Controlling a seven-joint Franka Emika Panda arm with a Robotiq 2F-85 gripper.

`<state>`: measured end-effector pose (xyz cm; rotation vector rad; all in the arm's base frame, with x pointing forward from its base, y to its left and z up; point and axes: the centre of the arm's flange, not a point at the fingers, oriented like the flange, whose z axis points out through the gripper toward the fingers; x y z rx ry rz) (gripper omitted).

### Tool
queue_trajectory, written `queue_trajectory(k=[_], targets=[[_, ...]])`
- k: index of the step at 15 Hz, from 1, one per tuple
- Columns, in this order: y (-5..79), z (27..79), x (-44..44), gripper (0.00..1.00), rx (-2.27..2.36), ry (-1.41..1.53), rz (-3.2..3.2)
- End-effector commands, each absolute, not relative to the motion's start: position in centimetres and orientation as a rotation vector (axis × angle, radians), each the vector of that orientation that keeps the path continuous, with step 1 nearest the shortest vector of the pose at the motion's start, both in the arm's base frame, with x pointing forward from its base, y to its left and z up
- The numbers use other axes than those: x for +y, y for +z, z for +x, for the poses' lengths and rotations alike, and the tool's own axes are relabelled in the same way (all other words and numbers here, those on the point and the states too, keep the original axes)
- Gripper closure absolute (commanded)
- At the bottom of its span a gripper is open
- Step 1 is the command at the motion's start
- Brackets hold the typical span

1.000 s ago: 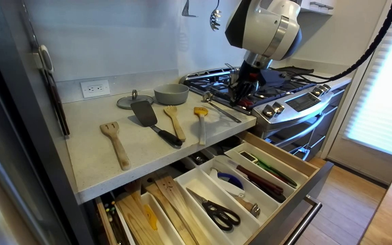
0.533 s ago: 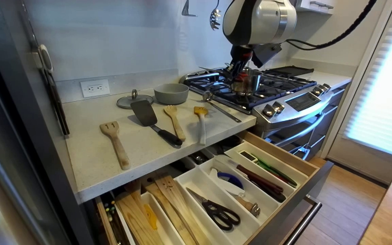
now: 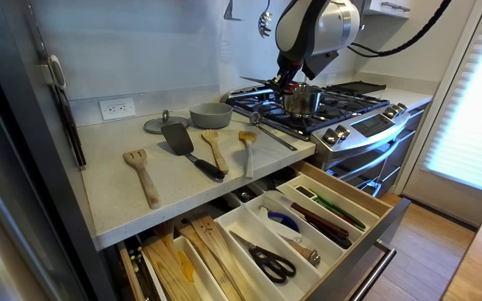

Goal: Remove the scissors from the open drawer and put it in the grey bowl

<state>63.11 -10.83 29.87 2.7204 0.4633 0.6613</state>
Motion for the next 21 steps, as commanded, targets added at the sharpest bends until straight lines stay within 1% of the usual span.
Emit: queue_trajectory(k=[1, 4, 8, 12, 17, 21], targets=[[28.9, 65.4, -9.1, 0.97, 0.648, 0.719, 2.623], [28.9, 68.9, -7.3, 0.97, 0.822, 0.707, 2.518], [28.0, 74.9, -6.3, 0.97, 0.896, 0.774, 2.466], [26.0, 79.6, -4.0, 0.97, 0.949, 0.818, 2.468], [23.9, 83.3, -2.3, 0.97, 0.988, 0.800, 2.494], [22.7, 84.7, -1.9, 0.97, 1.012, 0.772, 2.527]])
